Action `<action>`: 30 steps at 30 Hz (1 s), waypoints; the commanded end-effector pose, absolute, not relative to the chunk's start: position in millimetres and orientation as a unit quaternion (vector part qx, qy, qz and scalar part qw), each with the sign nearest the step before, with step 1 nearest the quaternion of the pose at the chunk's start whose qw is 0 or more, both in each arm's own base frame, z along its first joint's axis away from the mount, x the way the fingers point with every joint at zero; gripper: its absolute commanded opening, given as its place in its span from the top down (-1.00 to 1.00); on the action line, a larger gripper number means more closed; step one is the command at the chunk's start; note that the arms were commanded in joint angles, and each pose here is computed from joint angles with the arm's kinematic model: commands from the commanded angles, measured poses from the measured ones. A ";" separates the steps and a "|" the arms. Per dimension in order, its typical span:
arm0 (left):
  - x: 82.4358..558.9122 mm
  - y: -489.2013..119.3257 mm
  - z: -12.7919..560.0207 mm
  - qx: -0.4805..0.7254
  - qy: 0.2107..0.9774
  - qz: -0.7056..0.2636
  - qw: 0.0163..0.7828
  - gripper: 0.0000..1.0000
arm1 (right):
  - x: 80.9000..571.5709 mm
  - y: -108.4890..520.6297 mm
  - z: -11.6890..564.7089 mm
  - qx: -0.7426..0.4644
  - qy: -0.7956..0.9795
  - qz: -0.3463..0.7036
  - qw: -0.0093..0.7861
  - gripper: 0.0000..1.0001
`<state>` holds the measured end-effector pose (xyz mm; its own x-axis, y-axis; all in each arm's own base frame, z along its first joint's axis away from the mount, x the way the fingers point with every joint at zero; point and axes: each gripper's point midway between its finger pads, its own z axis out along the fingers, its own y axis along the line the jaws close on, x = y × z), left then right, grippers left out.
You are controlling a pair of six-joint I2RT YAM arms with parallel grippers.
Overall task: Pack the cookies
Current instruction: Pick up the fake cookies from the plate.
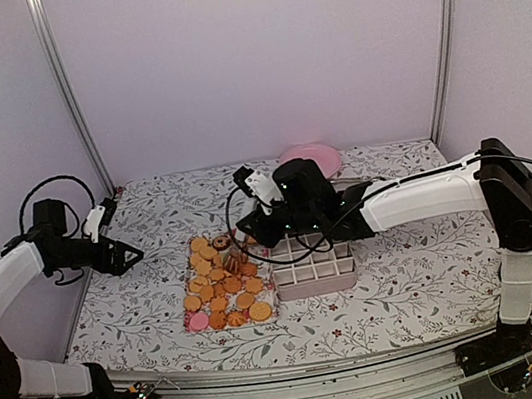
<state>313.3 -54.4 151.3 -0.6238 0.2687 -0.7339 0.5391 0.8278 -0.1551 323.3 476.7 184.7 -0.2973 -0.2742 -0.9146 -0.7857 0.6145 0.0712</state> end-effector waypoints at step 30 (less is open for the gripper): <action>321.5 -62.3 148.3 0.212 0.869 -0.226 0.386 -0.99 | 318.6 468.7 163.9 -0.354 0.779 0.237 0.460 0.11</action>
<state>322.2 -62.7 147.3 -0.6245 0.2040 -0.7539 0.5398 0.8104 -0.2279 323.2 463.8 174.8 -0.3086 -0.3234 -0.8945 -0.7640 0.6444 0.0306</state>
